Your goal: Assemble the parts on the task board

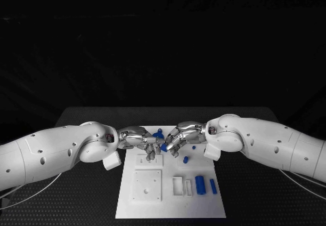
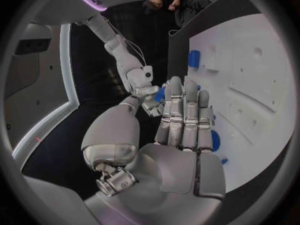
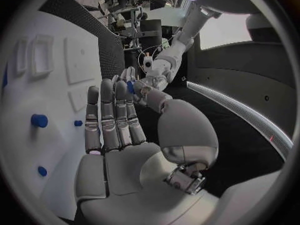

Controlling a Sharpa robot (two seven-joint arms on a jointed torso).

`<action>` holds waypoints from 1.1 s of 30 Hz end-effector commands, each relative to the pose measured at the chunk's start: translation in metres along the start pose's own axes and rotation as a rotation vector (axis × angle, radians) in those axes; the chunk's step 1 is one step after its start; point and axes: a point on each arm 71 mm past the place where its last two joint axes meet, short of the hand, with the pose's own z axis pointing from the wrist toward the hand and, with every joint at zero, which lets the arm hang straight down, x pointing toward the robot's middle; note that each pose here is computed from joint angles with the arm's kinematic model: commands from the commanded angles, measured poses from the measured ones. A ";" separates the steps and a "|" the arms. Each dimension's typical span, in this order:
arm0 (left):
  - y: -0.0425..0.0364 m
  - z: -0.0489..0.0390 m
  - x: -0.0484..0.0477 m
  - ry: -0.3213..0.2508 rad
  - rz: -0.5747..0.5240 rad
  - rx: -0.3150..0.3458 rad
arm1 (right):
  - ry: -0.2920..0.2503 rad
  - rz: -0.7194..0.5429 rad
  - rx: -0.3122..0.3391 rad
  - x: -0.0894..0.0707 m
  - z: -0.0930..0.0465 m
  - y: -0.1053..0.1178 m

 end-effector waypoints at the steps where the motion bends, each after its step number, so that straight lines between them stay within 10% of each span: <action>1: -0.0012 0.0005 0.0026 0.024 0.009 -0.001 | 0.067 0.018 -0.013 0.004 -0.001 0.001; 33: -0.0039 0.0056 0.0099 0.104 -0.020 -0.001 | 0.130 0.021 -0.008 0.011 0.002 0.003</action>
